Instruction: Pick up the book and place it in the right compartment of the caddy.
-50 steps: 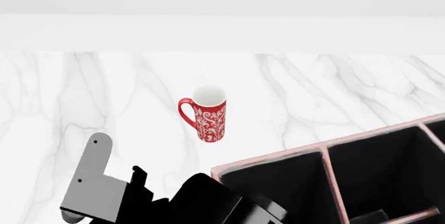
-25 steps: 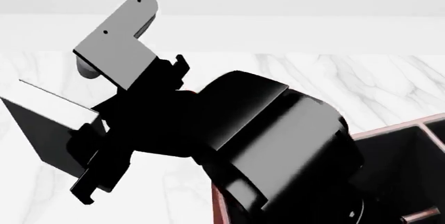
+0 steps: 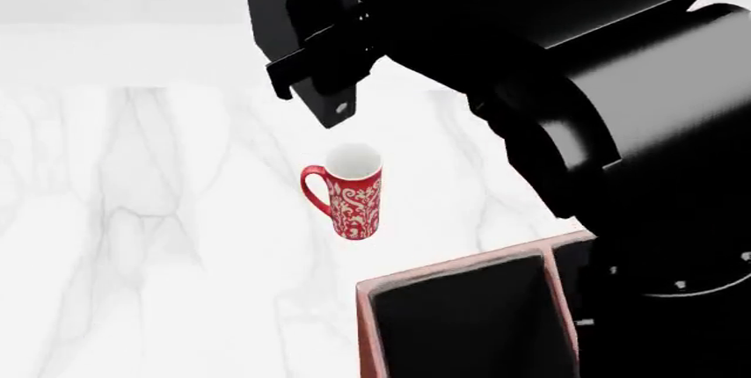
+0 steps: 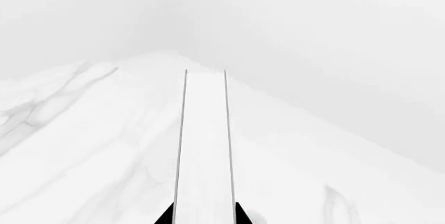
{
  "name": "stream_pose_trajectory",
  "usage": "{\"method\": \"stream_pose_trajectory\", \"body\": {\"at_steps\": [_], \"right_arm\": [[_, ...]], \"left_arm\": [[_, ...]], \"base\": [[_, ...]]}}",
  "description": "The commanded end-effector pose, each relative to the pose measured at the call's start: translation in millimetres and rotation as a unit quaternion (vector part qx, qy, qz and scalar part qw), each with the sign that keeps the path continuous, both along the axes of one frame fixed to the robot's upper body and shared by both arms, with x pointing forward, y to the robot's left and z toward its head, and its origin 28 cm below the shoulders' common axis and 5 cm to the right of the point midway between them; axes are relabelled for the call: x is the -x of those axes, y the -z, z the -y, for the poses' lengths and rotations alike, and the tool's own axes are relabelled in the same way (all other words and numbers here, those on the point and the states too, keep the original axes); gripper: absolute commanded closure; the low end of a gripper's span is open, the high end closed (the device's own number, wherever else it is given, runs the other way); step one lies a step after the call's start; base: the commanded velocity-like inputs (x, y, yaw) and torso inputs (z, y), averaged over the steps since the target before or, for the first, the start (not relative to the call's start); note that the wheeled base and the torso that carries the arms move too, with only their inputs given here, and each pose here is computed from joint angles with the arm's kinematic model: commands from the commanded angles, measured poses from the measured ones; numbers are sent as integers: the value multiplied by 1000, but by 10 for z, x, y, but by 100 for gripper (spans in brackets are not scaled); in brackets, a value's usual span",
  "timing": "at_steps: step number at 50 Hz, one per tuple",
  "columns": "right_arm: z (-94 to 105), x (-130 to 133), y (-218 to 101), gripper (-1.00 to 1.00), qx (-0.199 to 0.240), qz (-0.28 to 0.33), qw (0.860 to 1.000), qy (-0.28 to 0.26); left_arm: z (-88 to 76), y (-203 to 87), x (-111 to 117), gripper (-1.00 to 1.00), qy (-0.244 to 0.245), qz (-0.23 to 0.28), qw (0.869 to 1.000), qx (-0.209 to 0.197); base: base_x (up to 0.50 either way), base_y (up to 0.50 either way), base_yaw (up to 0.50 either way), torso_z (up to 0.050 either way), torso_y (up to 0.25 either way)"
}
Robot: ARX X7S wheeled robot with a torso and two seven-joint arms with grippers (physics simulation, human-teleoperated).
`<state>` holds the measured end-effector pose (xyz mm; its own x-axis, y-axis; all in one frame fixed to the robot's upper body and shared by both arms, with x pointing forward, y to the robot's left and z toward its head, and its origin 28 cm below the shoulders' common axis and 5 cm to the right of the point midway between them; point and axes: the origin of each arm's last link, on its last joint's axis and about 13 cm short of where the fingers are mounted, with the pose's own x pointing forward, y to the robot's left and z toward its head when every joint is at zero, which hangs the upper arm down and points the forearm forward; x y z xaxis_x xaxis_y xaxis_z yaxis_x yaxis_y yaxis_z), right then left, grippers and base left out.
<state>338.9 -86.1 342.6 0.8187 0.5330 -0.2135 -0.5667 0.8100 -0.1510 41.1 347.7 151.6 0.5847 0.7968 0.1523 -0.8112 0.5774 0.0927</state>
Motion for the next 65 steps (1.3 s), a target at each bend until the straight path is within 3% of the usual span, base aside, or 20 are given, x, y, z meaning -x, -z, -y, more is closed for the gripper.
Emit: {"method": "stream_pose_trajectory", "body": {"at_steps": [1, 13, 19, 31, 40, 51, 65], "right_arm": [[393, -52, -199, 100, -35, 21, 993, 109], [803, 83, -218, 100, -43, 31, 974, 222], [1039, 209, -184, 100, -48, 36, 954, 293], [1319, 368, -80, 100, -46, 20, 925, 376], [1448, 440, -30, 100, -56, 8, 909, 414], [1472, 409, 31, 100, -51, 3, 910, 412], [1568, 470, 38, 100, -26, 6, 898, 440]], "left_arm": [[8, -21, -8, -100, 2, 1, 1000, -2], [7, -35, -22, -100, 5, 0, 1000, -4], [7, -21, -19, -100, 6, 0, 1000, -2], [12, -24, -26, -100, 13, 2, 1000, -1], [17, -32, -47, -100, 11, 2, 1000, 3], [23, -15, -69, -100, 4, -16, 1000, 5], [31, -47, -75, -100, 10, -1, 1000, -4]], "base": [[0, 0, 0, 0, 0], [0, 0, 0, 0, 2], [0, 0, 0, 0, 2], [0, 0, 0, 0, 1], [0, 0, 0, 0, 2], [0, 0, 0, 0, 1], [0, 0, 0, 1, 1]]}}
